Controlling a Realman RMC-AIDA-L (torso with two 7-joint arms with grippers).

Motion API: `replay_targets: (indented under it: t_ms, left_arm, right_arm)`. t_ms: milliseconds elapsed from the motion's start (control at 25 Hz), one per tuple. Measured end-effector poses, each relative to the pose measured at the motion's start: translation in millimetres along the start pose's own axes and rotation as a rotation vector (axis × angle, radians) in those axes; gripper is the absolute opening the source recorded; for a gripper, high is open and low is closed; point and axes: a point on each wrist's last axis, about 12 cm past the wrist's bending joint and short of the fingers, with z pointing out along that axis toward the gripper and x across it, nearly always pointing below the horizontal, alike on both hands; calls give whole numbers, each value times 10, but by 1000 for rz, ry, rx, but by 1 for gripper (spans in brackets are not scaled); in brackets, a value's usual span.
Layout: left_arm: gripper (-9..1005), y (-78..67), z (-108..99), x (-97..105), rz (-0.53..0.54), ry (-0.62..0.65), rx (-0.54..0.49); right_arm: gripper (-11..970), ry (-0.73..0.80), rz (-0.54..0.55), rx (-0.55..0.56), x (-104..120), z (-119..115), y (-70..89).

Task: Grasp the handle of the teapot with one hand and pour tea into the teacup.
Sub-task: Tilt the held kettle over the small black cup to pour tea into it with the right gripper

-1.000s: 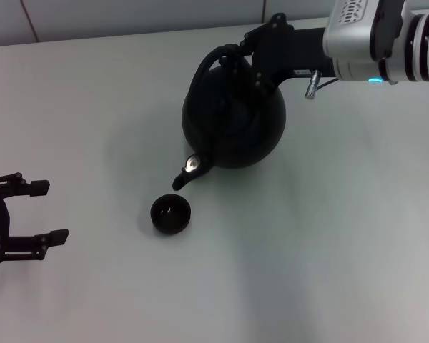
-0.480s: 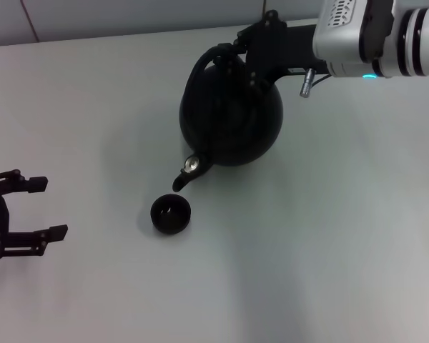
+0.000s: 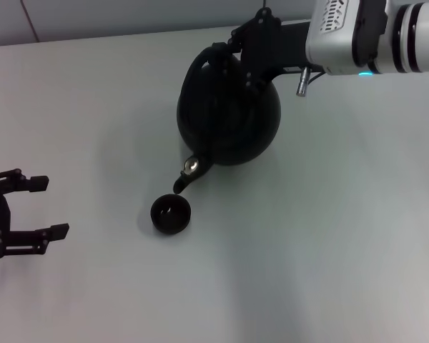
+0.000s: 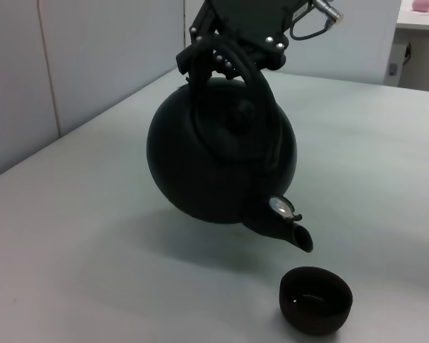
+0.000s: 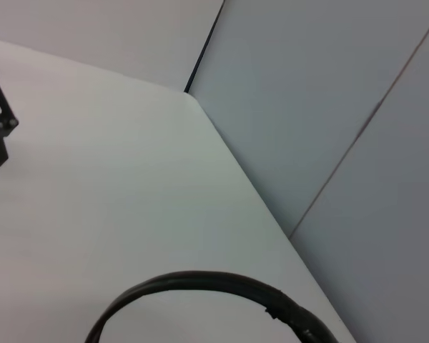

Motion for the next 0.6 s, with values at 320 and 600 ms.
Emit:
replay_targets:
  t_ms: [320, 600]
  left_arm:
    - [860, 11, 0, -2, 0, 2, -6]
    - [860, 12, 0, -2, 0, 2, -7]
  right_arm:
    - [113, -8, -20, -4, -61, 25, -10]
    - [112, -13, -36, -3, -104, 43, -17]
